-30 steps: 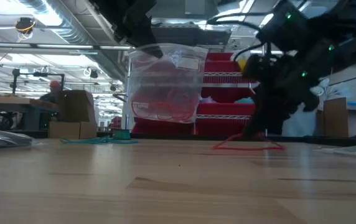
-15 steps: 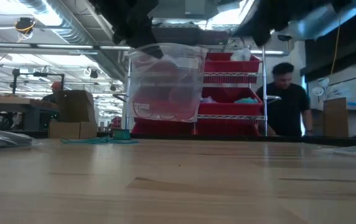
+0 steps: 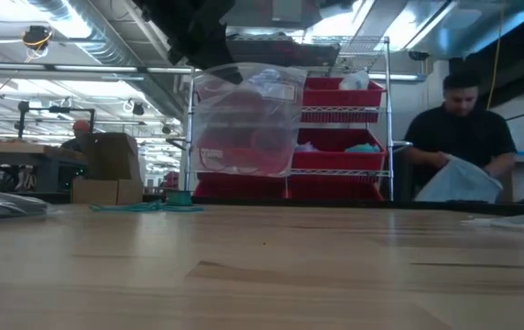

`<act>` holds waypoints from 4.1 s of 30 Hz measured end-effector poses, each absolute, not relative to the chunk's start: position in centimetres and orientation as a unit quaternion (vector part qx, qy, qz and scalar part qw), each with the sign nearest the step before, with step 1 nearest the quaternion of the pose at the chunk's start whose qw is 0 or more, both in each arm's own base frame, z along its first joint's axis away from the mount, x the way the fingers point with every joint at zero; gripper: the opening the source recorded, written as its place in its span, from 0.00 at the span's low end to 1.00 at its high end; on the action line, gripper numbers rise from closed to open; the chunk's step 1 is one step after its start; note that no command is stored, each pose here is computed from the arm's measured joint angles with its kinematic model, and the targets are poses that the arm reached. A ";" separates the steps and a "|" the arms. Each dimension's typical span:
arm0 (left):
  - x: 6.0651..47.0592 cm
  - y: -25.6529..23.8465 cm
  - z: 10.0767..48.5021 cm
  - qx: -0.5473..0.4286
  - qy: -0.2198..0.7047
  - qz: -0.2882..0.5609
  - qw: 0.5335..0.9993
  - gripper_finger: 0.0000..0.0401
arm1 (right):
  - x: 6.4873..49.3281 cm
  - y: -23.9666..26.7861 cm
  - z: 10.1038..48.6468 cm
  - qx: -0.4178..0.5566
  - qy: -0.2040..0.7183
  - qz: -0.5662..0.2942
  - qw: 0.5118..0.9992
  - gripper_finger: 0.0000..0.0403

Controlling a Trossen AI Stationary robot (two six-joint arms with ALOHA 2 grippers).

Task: Sort rubber bands
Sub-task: Put the red rubber band into the transparent zip bag, then close the transparent zip bag

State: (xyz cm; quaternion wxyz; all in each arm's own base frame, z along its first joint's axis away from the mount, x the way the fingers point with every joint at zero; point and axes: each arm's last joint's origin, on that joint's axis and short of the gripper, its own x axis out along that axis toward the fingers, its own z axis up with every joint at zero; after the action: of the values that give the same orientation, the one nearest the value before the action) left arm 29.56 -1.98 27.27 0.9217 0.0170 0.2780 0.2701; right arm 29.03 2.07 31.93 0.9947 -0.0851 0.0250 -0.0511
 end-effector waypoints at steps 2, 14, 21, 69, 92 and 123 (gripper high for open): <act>29.6 -2.0 27.3 0.017 0.278 0.270 0.922 0.00 | 29.8 2.1 32.2 -0.091 0.016 -0.054 0.994 0.00; 29.6 -2.0 27.3 0.017 0.278 0.269 0.922 0.00 | 33.6 1.9 29.9 -0.115 0.066 -0.098 0.986 0.00; 29.6 -2.0 27.3 0.017 0.277 0.269 0.922 0.00 | 33.8 1.9 29.9 -0.113 0.055 -0.107 0.986 0.00; 29.8 -2.0 27.6 0.010 0.257 0.270 0.928 0.00 | 35.6 1.8 30.6 0.015 -0.023 -0.058 0.998 0.00; 29.4 -2.5 27.1 0.038 0.290 0.257 0.921 0.00 | 34.7 1.0 28.0 -0.094 0.147 -0.145 0.974 0.00; 29.4 -1.9 26.9 0.006 0.300 0.243 0.922 0.00 | 33.3 1.4 28.8 -0.042 0.172 -0.070 0.982 0.42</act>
State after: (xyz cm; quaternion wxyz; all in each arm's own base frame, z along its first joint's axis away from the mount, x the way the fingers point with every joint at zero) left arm 29.45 -1.86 26.95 0.9223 0.0057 0.3004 0.2431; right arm 33.29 1.35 28.84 0.9817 -0.0418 0.1722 -0.0702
